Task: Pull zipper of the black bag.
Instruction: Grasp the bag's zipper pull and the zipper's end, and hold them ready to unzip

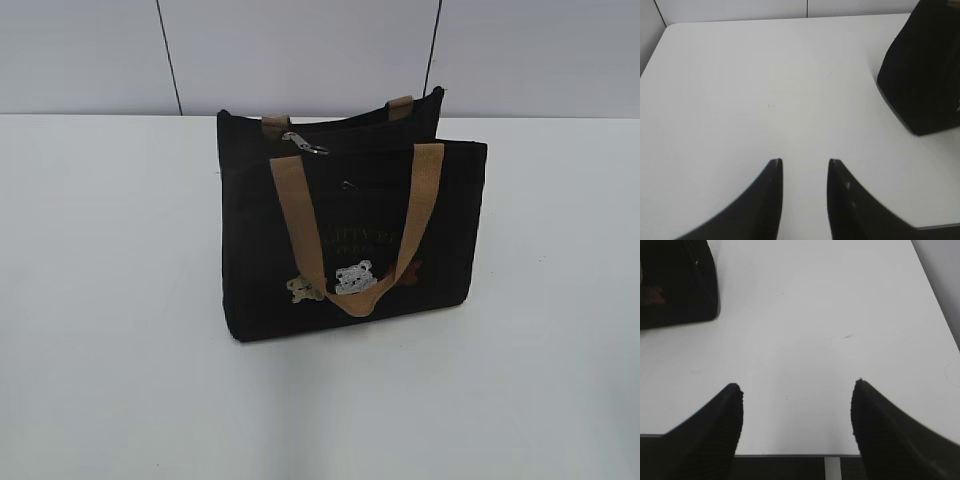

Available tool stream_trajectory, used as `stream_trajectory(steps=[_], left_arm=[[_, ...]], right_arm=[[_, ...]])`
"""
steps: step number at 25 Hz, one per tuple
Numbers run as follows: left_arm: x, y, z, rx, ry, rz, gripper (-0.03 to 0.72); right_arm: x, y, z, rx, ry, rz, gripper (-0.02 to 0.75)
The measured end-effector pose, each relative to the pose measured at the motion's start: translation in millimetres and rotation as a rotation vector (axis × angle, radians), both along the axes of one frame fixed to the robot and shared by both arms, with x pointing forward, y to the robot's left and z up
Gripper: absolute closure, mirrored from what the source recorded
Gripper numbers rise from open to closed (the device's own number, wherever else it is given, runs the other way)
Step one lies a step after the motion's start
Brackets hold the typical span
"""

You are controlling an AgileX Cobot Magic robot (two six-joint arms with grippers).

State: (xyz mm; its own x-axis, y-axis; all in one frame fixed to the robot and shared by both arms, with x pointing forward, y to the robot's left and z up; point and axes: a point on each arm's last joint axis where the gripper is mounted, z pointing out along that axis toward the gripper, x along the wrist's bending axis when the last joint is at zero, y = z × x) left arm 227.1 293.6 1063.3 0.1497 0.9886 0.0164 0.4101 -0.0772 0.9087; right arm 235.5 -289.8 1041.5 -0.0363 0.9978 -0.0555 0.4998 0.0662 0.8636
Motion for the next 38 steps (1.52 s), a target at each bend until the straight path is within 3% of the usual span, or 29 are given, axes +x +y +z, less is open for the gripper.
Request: stream_trajectory(steps=[28,31,35,38], left_arm=[[0.0,0.0,0.0,0.000,0.000,0.000,0.458],[0.0,0.0,0.0,0.000,0.000,0.000,0.408],[0.0,0.0,0.0,0.000,0.000,0.000,0.221],[0.0,0.0,0.0,0.000,0.000,0.000,0.156]], right_arm=[[0.0,0.0,0.0,0.000,0.000,0.000,0.223],[0.0,0.0,0.0,0.000,0.000,0.000,0.223],[0.0,0.0,0.0,0.000,0.000,0.000,0.223],[0.0,0.0,0.0,0.000,0.000,0.000,0.223]])
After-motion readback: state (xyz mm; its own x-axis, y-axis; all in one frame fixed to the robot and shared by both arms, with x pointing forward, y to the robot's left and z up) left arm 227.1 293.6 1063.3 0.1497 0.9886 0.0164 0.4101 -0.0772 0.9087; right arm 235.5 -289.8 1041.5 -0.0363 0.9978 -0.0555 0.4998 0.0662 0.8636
